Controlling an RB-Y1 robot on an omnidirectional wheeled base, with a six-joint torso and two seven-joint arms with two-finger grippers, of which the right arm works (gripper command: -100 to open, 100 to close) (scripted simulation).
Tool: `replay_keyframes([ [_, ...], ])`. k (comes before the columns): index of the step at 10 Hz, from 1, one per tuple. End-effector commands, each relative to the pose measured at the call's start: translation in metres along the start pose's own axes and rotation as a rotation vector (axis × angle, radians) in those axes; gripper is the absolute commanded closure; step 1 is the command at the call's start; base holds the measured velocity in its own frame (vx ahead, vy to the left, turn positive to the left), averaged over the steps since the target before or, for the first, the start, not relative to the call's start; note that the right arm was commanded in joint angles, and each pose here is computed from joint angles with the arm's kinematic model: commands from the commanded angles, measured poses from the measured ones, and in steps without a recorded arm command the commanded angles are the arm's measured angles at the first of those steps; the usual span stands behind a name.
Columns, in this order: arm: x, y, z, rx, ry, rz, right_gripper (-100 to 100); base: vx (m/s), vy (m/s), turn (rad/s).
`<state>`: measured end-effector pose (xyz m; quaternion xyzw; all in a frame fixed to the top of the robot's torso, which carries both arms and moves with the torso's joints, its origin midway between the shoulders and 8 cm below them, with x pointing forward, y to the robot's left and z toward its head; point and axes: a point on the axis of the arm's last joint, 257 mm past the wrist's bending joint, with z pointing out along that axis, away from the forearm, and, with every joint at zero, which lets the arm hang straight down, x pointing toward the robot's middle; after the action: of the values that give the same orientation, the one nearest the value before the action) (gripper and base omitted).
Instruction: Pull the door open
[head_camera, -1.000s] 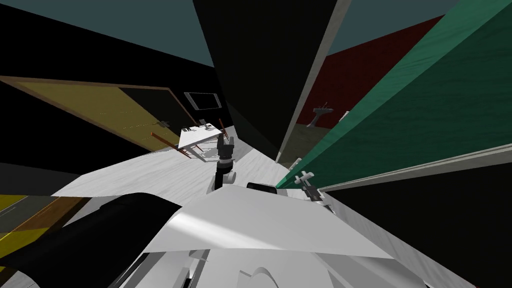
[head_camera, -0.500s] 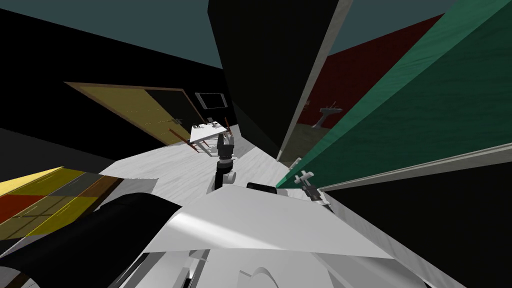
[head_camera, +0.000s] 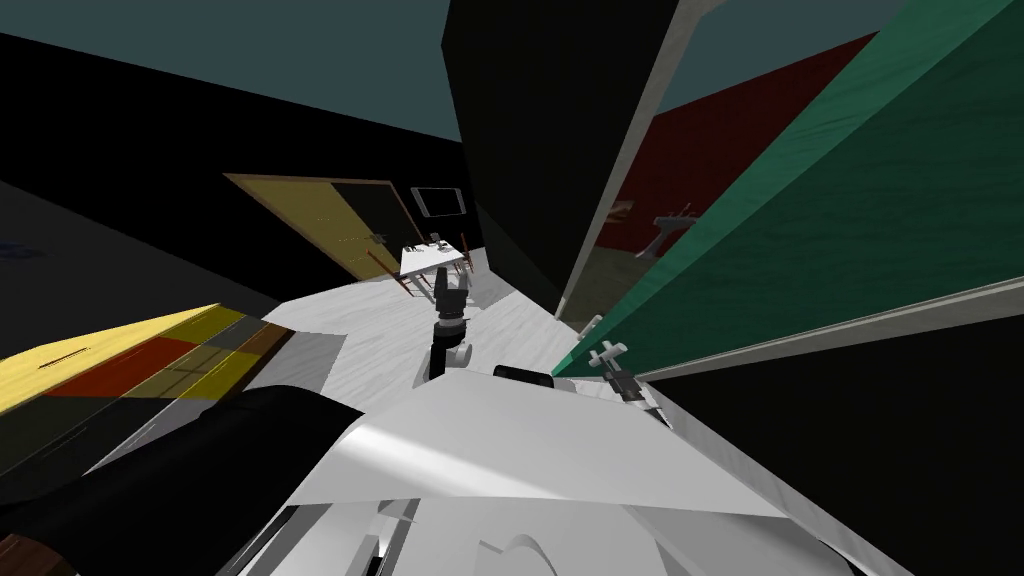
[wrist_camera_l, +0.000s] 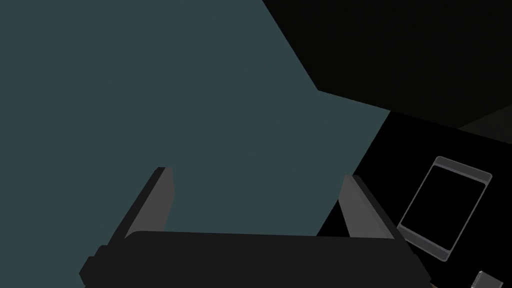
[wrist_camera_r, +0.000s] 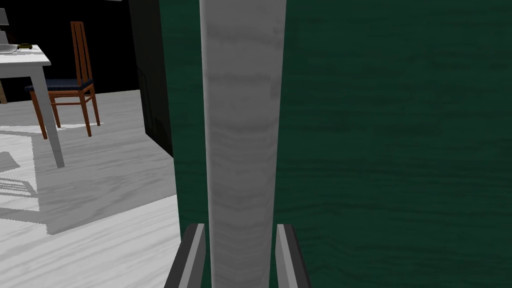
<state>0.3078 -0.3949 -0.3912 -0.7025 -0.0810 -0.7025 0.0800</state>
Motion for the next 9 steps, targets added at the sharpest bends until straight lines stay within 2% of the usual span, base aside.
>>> replay_keyframes([
  [1, -0.0005, -0.0006, -0.0004, 0.003, 0.0, 0.002, 100, -0.178, -0.081, 0.118],
  [6, -0.0008, -0.0004, 0.0002, 0.008, -0.001, 0.001, 100, -0.144, -0.055, 0.112],
  [9, -0.0006, 0.0, -0.0002, 0.012, -0.001, 0.001, 100, -0.215, -0.111, 0.167],
])
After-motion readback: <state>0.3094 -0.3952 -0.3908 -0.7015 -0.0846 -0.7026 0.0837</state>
